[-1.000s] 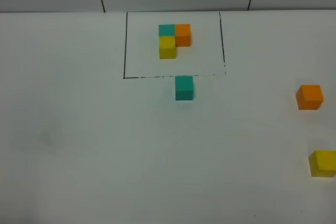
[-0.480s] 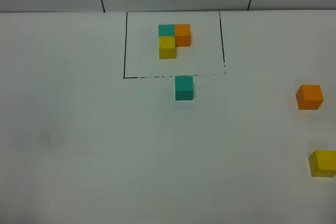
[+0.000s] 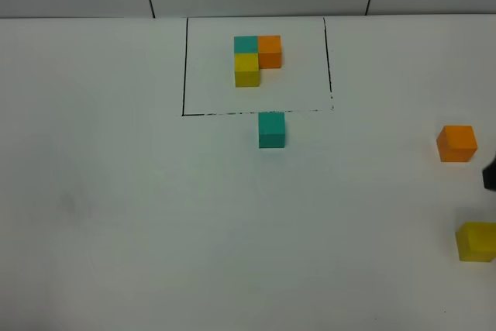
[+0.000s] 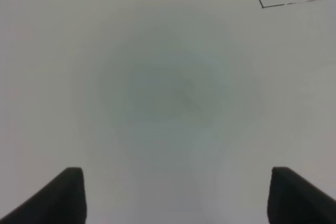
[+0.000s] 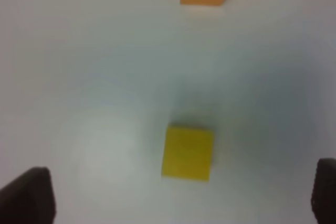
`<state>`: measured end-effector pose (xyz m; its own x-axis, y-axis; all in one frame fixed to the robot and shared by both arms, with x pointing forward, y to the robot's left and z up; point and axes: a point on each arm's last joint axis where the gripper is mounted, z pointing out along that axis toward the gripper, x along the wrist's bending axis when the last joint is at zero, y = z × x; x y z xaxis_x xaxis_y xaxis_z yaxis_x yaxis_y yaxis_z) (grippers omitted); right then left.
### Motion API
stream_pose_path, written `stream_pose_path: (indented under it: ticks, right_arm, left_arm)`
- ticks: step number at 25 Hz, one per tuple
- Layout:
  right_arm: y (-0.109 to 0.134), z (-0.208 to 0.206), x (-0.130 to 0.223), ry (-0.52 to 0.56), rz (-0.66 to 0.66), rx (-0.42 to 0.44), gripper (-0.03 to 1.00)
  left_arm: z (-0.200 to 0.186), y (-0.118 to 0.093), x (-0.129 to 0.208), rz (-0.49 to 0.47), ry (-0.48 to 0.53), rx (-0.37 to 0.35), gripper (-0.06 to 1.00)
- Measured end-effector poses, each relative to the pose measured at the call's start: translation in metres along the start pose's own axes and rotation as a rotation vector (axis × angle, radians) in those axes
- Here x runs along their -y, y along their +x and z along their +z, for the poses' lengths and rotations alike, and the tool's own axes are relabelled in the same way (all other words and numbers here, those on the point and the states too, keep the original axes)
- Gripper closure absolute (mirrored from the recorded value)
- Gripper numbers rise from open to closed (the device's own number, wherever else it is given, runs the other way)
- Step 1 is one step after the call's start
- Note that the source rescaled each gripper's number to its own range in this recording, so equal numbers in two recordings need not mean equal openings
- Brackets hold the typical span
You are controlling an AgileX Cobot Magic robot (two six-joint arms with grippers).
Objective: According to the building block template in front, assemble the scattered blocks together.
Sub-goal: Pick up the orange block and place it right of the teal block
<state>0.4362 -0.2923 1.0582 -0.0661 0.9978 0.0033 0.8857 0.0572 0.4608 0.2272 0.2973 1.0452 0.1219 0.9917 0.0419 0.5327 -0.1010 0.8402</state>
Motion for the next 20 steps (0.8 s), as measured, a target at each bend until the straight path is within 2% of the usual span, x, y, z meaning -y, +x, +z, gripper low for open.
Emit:
stream_pose_path:
  ticks: [4,8,12,20]
  right_arm:
    - [-0.003,0.048,-0.041,0.052,0.003,0.000,-0.03]
    - [-0.005,0.098,-0.065,0.116,0.005,0.000,-0.03]
    - [-0.007,0.137,-0.079,0.182,0.007,-0.003,-0.03]
    - [-0.009,0.176,-0.088,0.250,-0.004,0.005,-0.03]
  left_arm:
    - [0.000,0.000,0.000,0.000,0.000,0.000,0.32]
    - [0.000,0.000,0.000,0.000,0.000,0.000,0.32]
    - [0.000,0.000,0.000,0.000,0.000,0.000,0.32]
    - [0.000,0.000,0.000,0.000,0.000,0.000,0.32]
